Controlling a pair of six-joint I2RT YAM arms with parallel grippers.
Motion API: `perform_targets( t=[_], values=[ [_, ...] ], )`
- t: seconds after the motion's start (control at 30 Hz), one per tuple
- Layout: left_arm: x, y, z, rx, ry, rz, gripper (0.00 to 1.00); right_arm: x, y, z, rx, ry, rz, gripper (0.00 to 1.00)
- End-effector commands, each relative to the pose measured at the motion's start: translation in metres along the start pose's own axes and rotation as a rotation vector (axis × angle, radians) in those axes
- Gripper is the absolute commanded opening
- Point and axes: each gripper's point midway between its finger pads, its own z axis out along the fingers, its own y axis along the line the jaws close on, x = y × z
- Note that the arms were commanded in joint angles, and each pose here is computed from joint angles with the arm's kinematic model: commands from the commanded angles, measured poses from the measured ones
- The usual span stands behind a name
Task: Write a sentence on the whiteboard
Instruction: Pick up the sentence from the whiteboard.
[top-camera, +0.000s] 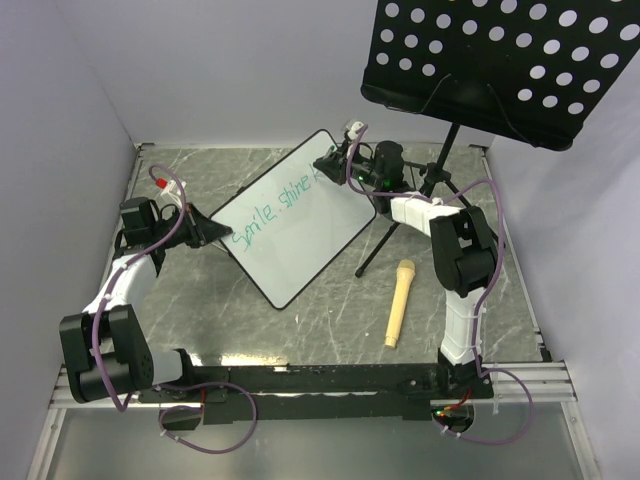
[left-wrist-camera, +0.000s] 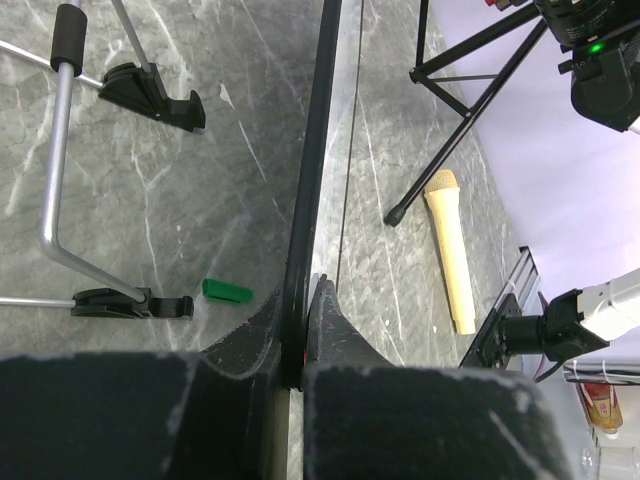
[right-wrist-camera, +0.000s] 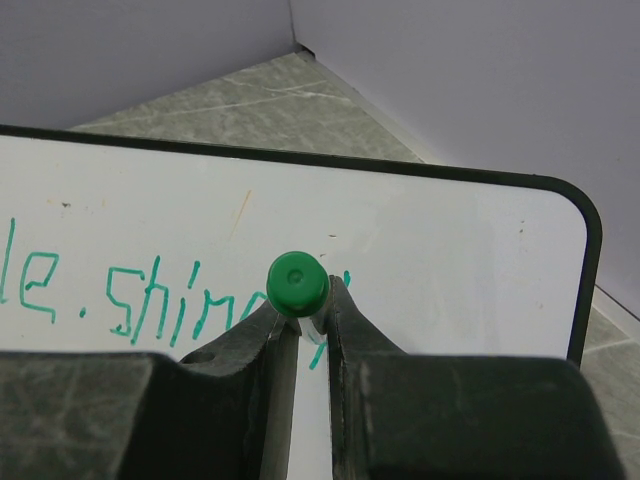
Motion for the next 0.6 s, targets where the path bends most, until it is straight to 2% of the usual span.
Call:
perform_targets(
  t=[0.0, 0.57],
  values=[
    [-0.001, 0.05, -0.003, -0.213, -0.012, 0.201, 0.01, -0.008, -0.003, 0.008, -0.005, -0.025, -0.031, 0.0],
    [-0.002, 0.049, -0.003, -0.211, -0.014, 0.202, 0.01, -0.011, -0.015, 0.011, 0.047, -0.025, -0.027, 0.0]
  ],
)
